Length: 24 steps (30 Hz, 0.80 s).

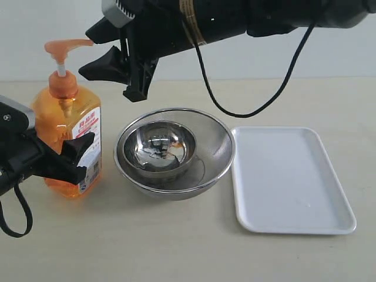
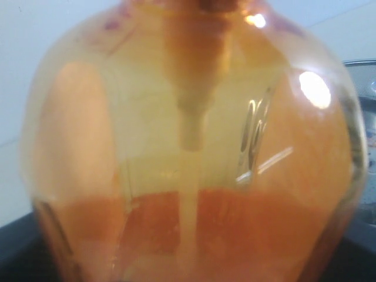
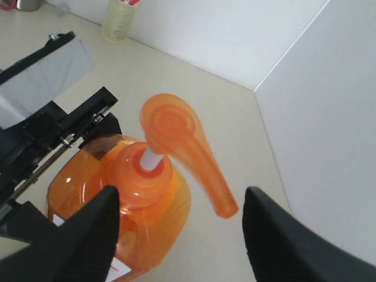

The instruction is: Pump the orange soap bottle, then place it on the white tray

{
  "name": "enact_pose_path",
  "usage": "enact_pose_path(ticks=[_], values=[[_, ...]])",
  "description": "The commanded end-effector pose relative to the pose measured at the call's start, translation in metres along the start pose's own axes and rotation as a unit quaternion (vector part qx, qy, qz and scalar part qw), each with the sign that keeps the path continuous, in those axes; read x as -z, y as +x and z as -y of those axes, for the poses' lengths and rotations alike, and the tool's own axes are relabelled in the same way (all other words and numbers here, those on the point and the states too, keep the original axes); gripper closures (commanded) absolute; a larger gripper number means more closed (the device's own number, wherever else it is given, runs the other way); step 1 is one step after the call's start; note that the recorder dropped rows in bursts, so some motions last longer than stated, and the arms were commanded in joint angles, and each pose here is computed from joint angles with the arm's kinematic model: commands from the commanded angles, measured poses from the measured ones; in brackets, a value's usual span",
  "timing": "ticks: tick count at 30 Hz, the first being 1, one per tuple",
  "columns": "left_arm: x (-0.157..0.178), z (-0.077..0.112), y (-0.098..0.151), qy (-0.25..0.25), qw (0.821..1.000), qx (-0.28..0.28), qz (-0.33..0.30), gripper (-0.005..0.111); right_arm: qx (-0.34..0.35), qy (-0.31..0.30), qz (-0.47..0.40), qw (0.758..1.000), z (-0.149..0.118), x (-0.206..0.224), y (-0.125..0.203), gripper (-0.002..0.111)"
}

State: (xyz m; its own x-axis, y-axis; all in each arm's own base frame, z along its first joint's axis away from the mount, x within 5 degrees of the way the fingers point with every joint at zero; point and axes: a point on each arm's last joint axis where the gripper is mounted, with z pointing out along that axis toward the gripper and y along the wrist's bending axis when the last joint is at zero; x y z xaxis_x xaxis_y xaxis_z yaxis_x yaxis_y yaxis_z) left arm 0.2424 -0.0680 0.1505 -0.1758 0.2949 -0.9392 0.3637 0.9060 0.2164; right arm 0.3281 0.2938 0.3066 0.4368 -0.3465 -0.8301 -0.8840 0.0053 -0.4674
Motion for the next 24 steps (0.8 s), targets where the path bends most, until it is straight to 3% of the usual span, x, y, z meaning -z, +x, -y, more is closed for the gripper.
enact_pose_path(ticks=[1,24], values=[[0.0,-0.002,-0.013,-0.008,0.999,-0.001,0.051,0.095,-0.003,0.008,0.004,1.0,0.002,0.001,-0.004,0.053],[0.0,-0.002,-0.013,-0.009,0.999,0.0,0.051,0.095,-0.083,-0.064,0.04,0.994,-0.01,0.003,-0.012,0.053]])
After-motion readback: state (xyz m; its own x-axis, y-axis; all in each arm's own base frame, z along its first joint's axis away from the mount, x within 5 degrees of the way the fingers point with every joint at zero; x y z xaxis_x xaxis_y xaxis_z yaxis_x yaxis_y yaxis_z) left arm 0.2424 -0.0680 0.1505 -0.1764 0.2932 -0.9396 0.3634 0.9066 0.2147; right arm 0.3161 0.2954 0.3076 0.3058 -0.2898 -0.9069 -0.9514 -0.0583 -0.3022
